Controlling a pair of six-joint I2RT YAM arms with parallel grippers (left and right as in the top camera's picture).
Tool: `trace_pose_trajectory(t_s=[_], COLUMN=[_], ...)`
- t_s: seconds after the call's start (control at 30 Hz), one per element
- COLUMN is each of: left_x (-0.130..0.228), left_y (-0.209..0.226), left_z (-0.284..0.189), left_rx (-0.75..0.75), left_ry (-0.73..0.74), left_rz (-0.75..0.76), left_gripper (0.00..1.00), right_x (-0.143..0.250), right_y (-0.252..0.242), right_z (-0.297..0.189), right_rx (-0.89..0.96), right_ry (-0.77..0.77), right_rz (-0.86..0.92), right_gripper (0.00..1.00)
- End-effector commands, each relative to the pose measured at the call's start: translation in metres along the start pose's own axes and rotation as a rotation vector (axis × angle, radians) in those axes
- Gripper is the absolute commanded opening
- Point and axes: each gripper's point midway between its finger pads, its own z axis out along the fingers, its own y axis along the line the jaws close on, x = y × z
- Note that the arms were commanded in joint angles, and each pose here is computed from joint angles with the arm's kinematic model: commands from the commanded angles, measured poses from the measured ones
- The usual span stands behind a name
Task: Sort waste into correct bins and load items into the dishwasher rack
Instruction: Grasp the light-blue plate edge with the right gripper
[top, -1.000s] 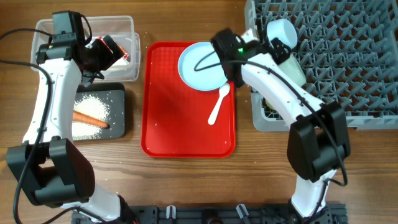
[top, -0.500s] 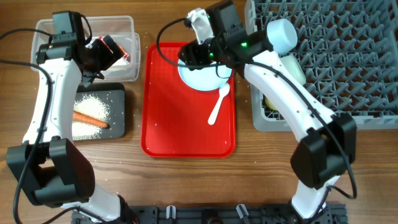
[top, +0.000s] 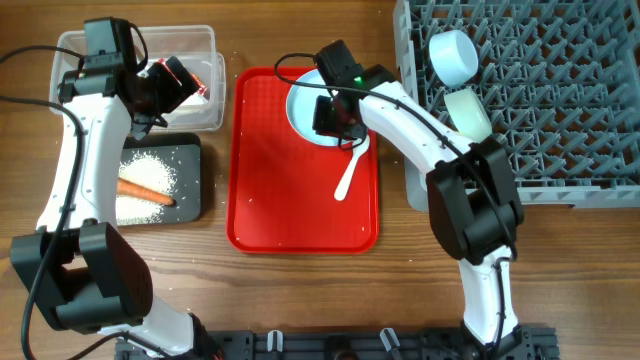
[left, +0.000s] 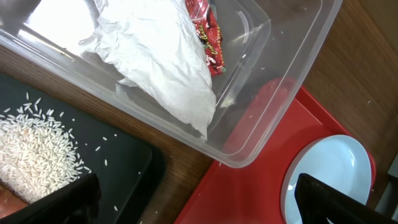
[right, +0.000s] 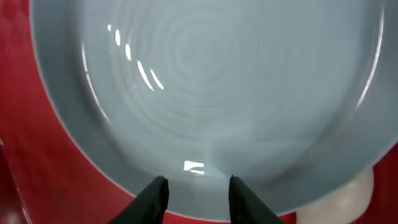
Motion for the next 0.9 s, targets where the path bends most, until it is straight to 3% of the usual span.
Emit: trace_pose_trajectory(t_s=[0.0,0.5,0.57,0.67,0.73,0.87], left_x=[-0.005,-0.005,-0.005,-0.005,-0.005,-0.005], left_y=[-0.005,-0.005,-0.005,-0.005,-0.005,-0.005], left_z=[-0.008,-0.008,-0.008,-0.008,-0.008,-0.008], left_rx=[0.020,0.020,0.020,0.020,0.020,0.020], left_ry=[-0.020,-0.019,-0.019,-0.019,-0.020,-0.019], left_rz=[-0.008,-0.008,-0.007,-0.008,-0.008,-0.008], left_gripper=[1.00,1.00,1.00,1.00,1.00,1.00], right_x=[-0.016,-0.030,-0.031,-0.029,-0.029,-0.023], right_y=[-0.019,-0.055,-0.046,-0.011,-0.006,0.002], right_z=[-0.002,-0.005,-0.012,-0.026,-0.026,-0.020], right_rx=[0.041,0.089,0.048,-0.130,-0.139,-0.106], right_ry=[-0.035,-0.027,-0.027,-0.006,-0.019,-0.038], right_rz=[0.085,0.150,0.088,-0.194,-0.290,-0.540], right_gripper=[0.35,0.38,0.45,0.48,0.53,0.54])
